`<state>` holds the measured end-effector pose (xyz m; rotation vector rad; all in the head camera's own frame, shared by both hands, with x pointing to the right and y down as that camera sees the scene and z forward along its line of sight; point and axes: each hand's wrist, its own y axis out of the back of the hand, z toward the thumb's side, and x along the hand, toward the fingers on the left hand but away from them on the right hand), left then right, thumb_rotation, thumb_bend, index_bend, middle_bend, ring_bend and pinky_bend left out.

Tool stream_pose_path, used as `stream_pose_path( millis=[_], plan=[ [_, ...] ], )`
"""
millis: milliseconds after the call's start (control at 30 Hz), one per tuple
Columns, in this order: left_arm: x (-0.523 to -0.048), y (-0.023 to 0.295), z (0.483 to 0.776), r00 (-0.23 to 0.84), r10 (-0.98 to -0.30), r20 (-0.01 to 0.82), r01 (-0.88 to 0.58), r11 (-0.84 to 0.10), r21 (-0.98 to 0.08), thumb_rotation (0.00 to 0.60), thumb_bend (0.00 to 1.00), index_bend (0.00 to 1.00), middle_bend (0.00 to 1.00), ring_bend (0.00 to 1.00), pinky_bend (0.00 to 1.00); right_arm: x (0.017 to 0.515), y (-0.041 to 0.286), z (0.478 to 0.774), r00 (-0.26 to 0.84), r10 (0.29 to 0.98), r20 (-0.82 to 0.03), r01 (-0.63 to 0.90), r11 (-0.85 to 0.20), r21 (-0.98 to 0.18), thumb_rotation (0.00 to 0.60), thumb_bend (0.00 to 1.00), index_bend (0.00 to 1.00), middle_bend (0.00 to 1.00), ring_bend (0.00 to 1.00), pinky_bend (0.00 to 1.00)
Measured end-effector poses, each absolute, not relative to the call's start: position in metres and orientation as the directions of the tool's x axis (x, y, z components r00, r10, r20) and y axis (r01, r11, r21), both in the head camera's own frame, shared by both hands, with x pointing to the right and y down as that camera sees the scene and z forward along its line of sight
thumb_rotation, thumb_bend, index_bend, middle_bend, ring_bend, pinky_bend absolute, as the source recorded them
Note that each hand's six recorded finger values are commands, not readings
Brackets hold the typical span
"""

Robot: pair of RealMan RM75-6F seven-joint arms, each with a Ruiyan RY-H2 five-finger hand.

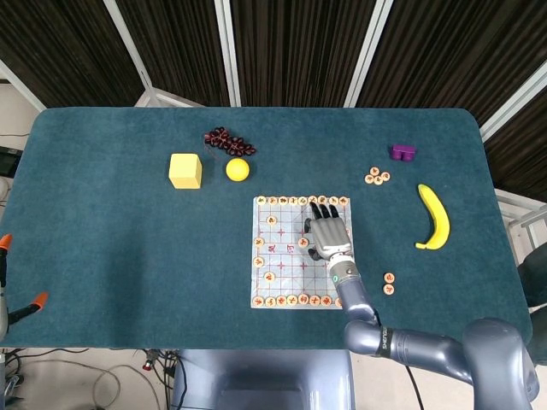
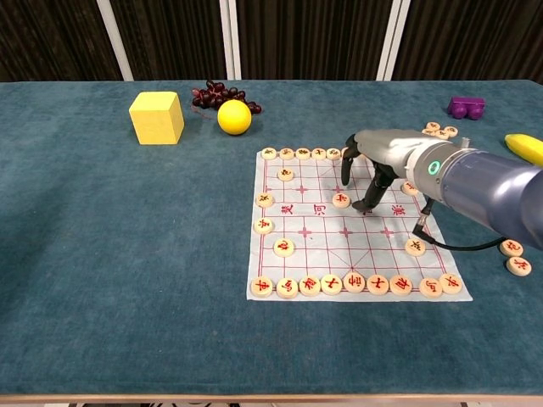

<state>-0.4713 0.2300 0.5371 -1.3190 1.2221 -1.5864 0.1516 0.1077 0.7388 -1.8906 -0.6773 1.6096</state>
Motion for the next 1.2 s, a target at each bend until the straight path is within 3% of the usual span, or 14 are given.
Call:
stream_pose_path(
  millis=[900,1200],
  plan=[
    [-0.475,0.229,0.537,-0.226,-0.931,0.288,-0.041,-0.286,-0.957,0.6,0.03,0.05,0.0,0.0,0.07,0.142,0.113,0.752,0.142,0.683,-0.717,0.038,-0.727,-0.685,0.6,0.37,0.44,0.0,0.0,0.04],
    [-0.477,0.228,0.537,-0.232,-0.93,0.285,-0.043,-0.283,-0.958,0.6,0.03,0.05,0.0,0.0,0.07,0.139,0.11,0.754,0.135,0.687,-0.714,0.042,-0.724,-0.688,0.6,0.37,0.51,0.0,0.0,0.04]
  ],
)
